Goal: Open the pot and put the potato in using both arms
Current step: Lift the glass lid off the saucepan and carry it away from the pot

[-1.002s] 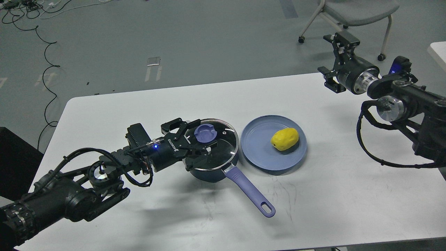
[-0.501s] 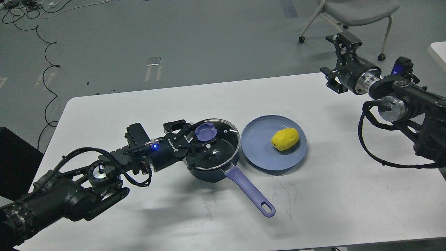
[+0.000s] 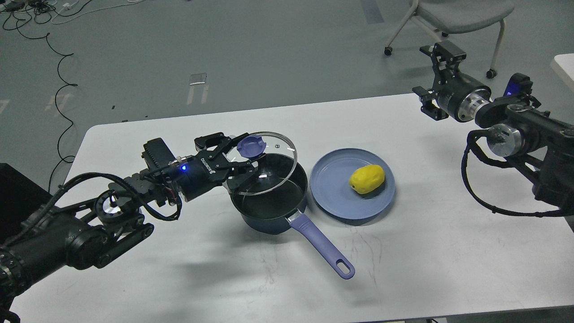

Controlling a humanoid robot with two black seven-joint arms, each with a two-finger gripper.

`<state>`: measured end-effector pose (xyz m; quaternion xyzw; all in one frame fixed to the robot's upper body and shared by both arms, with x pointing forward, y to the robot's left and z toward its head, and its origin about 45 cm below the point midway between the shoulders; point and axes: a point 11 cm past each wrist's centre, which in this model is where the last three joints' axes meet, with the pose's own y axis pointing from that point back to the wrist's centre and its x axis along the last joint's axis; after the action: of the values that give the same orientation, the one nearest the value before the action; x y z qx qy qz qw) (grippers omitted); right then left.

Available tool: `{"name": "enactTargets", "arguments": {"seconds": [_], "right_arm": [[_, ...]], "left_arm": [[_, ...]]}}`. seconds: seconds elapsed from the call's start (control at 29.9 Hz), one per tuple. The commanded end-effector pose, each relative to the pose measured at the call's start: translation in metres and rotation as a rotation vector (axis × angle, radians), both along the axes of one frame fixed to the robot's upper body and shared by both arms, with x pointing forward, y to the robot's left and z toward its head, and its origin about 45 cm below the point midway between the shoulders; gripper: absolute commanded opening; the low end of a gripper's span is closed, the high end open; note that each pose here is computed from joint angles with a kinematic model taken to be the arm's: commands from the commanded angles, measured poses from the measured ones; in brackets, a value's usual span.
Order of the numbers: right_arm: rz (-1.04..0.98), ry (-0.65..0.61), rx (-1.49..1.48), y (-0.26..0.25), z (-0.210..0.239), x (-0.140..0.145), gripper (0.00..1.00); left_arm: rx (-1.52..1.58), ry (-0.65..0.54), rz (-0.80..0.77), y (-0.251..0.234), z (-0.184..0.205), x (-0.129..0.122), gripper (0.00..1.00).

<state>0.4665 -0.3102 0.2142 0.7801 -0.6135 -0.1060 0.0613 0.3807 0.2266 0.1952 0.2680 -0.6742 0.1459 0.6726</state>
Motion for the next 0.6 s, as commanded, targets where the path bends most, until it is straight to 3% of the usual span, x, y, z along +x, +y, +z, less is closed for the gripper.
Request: {"name": "enactTargets", "arguments": {"seconds": [0.0, 0.37, 0.57], "right_arm": [[-0.001, 0.0, 0.002, 0.0, 0.0, 0.0, 1.0], [0.001, 0.004, -0.005, 0.0, -0.002, -0.001, 1.0], [0.014, 0.005, -0.013, 0.003, -0.003, -0.002, 1.0]], "left_arm": [[0.005, -0.009, 0.004, 0.01, 0.008, -0.002, 0.39], [0.084, 0.009, 0.148, 0.085, 0.009, -0.006, 0.39], [0.111, 0.078, 0.239, 0.122, -0.013, -0.024, 0.39]]}}
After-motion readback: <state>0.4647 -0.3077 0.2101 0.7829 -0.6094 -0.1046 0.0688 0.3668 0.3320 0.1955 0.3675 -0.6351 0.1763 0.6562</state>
